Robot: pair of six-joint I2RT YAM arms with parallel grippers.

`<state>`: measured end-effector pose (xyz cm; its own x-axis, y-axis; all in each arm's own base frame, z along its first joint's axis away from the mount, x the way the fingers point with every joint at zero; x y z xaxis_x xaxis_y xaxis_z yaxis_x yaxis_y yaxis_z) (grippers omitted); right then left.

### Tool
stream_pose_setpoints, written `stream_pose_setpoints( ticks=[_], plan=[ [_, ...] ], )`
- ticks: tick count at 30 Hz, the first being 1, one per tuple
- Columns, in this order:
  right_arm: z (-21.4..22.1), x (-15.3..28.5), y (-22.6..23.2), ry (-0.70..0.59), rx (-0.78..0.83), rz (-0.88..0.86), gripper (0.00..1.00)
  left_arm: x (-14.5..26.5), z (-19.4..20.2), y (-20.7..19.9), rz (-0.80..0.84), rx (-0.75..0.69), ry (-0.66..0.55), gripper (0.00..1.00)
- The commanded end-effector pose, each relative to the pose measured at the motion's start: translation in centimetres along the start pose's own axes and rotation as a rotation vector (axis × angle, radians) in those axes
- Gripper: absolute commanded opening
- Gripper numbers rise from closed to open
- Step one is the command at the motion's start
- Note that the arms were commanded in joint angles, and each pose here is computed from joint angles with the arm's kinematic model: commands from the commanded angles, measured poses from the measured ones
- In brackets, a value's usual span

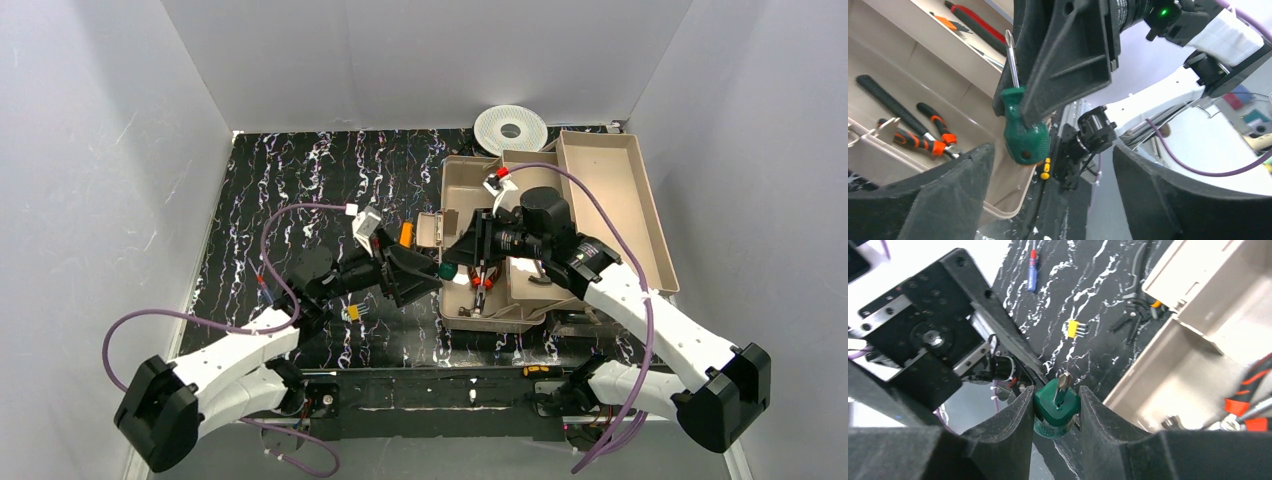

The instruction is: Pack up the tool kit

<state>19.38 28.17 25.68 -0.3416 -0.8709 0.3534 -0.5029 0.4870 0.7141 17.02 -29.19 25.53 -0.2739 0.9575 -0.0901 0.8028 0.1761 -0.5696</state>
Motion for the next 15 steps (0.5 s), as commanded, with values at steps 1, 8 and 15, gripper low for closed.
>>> stream_pose_setpoints(
  ticks=[1,8,15],
  plan=[
    [-2.3,1.4,-0.3,-0.065,0.078,0.120,0.08,1.4,0.0,1.4,-0.130,-0.048,-0.021,0.96],
    [-1.6,2.6,-5.7,0.053,0.119,0.456,0.09,6.2,1.8,8.6,-0.672,-0.004,0.084,0.98],
    [-0.4,1.7,-8.2,0.157,0.144,0.602,0.15,10.1,3.0,12.4,-0.990,-0.012,0.178,0.98]
  ],
)
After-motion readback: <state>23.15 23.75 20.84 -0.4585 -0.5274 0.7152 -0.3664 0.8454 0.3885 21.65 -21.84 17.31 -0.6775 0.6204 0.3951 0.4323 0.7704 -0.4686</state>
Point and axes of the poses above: each gripper's point midway between its finger pads, its own x axis back along the fingers, its own y axis along the line the jaws close on, z = x × y, the point moved 1 cm from there along x, back along the fingers, and after that the axes turned 2 degrees about -x, right-handed, at the moved point
